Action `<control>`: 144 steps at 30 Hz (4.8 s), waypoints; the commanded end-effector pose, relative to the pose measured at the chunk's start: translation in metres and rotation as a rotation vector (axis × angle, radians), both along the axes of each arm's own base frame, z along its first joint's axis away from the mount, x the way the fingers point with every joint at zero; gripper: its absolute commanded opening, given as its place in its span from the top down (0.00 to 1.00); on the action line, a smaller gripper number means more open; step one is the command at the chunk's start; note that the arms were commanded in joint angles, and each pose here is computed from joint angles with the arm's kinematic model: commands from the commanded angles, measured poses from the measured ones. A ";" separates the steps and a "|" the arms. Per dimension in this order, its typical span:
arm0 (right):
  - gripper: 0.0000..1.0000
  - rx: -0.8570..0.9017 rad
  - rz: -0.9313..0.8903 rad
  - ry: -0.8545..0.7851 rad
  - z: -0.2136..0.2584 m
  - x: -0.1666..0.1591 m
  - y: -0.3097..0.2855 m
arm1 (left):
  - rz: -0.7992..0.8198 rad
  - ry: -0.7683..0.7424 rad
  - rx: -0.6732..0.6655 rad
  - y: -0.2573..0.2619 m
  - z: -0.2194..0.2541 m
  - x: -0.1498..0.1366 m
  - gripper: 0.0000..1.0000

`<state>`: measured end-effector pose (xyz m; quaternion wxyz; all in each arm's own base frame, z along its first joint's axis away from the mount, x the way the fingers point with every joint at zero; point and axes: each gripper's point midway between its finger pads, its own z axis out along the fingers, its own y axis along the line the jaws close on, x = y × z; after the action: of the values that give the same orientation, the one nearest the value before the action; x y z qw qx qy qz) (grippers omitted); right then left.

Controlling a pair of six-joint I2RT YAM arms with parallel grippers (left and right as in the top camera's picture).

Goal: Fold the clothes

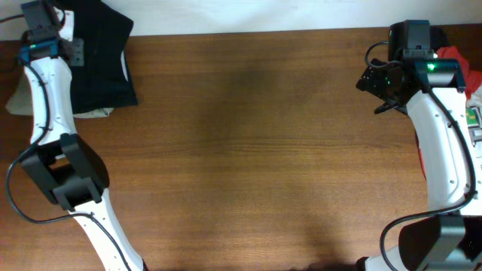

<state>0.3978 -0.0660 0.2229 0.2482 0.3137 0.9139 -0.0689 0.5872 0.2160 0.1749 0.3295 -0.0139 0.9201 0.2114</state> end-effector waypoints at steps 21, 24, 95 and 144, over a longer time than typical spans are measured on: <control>0.01 -0.014 -0.016 -0.005 0.002 0.000 -0.003 | 0.166 -0.139 0.071 0.095 -0.062 0.027 0.48; 0.01 -0.014 -0.017 -0.005 0.002 0.000 -0.003 | 0.209 -0.152 0.121 0.098 -0.043 0.023 0.36; 0.01 -0.014 -0.016 -0.005 0.002 0.000 -0.003 | 0.058 0.078 -1.007 -0.137 0.122 -0.155 0.01; 0.01 -0.014 -0.016 -0.005 0.002 0.000 -0.003 | -0.216 -0.686 -0.335 -0.216 0.034 -0.335 0.01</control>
<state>0.3977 -0.0665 0.2230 0.2485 0.3139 0.9136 -0.0704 0.2558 -0.0034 0.2345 0.6109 -0.0442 0.7905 -0.0037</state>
